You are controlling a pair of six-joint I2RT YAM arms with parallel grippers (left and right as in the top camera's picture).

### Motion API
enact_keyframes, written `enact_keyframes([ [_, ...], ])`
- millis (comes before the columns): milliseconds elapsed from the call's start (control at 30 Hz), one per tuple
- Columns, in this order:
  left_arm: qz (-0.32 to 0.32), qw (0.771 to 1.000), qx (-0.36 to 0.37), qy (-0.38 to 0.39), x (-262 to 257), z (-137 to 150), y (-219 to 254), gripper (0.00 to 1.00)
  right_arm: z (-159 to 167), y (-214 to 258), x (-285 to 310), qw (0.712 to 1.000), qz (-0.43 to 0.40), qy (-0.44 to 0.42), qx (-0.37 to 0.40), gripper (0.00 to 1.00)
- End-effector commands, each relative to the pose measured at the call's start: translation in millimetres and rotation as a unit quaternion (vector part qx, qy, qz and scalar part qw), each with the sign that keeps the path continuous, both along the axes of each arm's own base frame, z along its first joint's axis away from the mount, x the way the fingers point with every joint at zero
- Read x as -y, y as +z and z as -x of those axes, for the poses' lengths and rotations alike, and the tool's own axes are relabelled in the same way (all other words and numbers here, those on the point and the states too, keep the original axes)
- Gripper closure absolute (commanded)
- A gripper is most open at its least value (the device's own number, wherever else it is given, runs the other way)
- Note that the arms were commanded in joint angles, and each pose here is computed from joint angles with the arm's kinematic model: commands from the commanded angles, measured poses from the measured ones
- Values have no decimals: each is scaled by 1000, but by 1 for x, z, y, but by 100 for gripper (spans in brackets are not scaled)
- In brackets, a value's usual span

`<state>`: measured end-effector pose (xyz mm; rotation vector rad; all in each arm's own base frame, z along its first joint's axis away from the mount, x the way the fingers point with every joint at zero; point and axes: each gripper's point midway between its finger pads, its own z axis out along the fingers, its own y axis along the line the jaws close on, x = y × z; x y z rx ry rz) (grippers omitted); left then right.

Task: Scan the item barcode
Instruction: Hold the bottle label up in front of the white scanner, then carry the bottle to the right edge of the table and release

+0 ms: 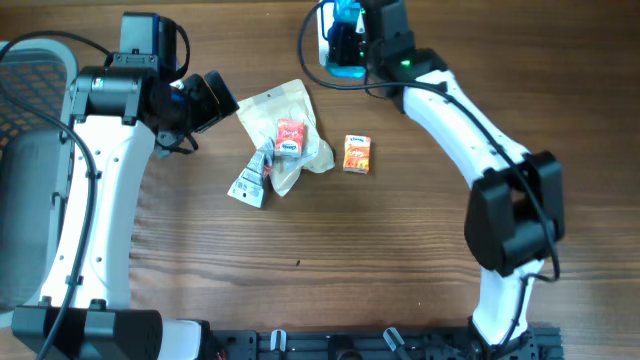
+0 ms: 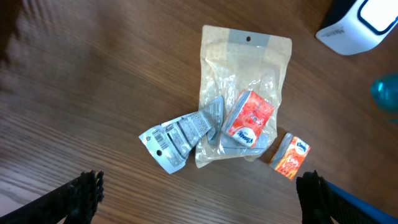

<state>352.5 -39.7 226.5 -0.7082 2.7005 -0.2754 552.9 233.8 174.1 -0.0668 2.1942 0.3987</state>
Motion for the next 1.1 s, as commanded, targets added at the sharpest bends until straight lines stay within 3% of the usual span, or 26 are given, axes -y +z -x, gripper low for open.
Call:
enact_keyframes([
  [0, -6, 1000, -2, 0, -3, 0, -2, 0, -21, 16, -10, 998, -1, -12, 63, 59],
  [200, -6, 1000, -2, 0, -3, 0, -2, 0, -50, -16, -12, 994, -33, -59, 91, 61],
  [367, -6, 1000, -2, 0, -3, 0, -2, 0, -54, -18, -6, 992, -29, -79, 98, 62],
  [467, -6, 1000, -2, 0, -3, 0, -2, 0, -56, -12, -2, 992, -24, -85, 92, 62],
  [600, -6, 1000, -2, 0, -3, 0, -2, 0, -64, 35, 46, 982, -1, -173, 77, 63],
  [700, -6, 1000, -2, 0, -3, 0, -2, 0, -60, 65, 121, 963, -6, -263, 61, 63],
  [800, -6, 1000, -2, 0, -3, 0, -2, 0, -43, 59, 235, 931, 28, -363, 11, 63],
  [900, -6, 1000, -2, 0, -3, 0, -2, 0, -1, 37, 362, 867, 98, -485, -50, 66],
  [1067, -6, 1000, -2, 0, -3, 0, -2, 0, 58, 15, 486, 788, 126, -594, -101, 66],
])
